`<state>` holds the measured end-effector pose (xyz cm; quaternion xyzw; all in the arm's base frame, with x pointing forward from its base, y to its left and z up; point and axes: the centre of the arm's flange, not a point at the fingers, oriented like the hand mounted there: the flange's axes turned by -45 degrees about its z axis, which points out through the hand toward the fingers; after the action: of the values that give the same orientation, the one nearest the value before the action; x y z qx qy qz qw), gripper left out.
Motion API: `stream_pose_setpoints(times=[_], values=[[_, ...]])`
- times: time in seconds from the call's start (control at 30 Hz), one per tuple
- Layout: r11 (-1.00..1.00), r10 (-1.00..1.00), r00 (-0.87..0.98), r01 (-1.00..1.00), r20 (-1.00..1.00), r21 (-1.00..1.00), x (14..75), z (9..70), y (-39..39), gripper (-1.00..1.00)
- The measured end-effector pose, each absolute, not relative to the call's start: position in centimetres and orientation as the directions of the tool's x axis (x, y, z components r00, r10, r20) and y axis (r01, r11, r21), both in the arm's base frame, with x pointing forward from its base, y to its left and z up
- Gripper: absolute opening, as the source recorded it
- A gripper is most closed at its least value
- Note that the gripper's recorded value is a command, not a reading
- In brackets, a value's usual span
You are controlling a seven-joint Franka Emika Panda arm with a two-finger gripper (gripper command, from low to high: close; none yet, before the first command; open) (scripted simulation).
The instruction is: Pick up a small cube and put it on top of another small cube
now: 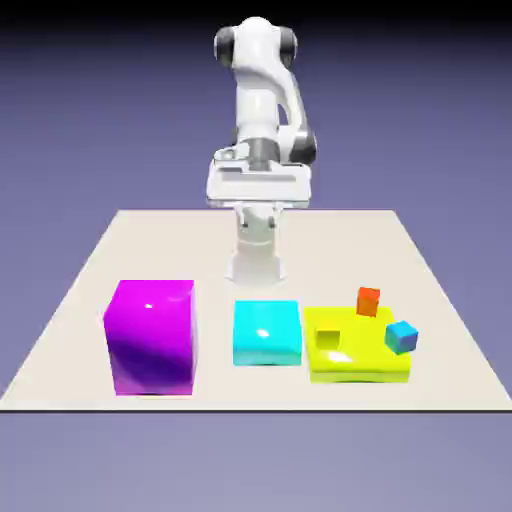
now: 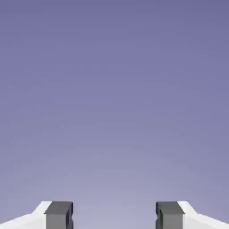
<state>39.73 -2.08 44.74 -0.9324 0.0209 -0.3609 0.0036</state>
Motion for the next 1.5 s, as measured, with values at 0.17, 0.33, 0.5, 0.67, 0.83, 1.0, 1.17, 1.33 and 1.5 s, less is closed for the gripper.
stream_pose_setpoints(times=[0.17,0.33,0.5,0.67,0.83,1.0,1.17,1.33,1.5], values=[[-0.853,-0.515,0.7,-0.474,0.495,-0.218,39.9,41.3,-16.9,0.0],[-0.553,-0.833,0.517,-0.776,0.198,-0.301,36.3,34.9,-27.7,0.0],[-0.14,-0.983,0.168,-0.947,-0.074,-0.288,28.6,29.1,-37.2,0.0],[0.185,-0.949,-0.119,-0.959,-0.291,-0.213,22.1,24.3,-41.6,0.0],[0.389,-0.836,-0.295,-0.914,-0.462,-0.12,18.0,20.4,-42.7,0.0],[0.505,-0.712,-0.387,-0.862,-0.586,-0.045,16.3,17.6,-42.3,0.0],[0.593,-0.607,-0.441,-0.805,-0.661,-0.008,15.3,16.4,-42.5,0.0],[0.579,-0.58,-0.412,-0.816,-0.703,0.0,17.0,15.6,-41.2,0.0],[0.585,-0.564,-0.42,-0.811,-0.711,0.015,18.1,12.6,-39.6,0.0]])
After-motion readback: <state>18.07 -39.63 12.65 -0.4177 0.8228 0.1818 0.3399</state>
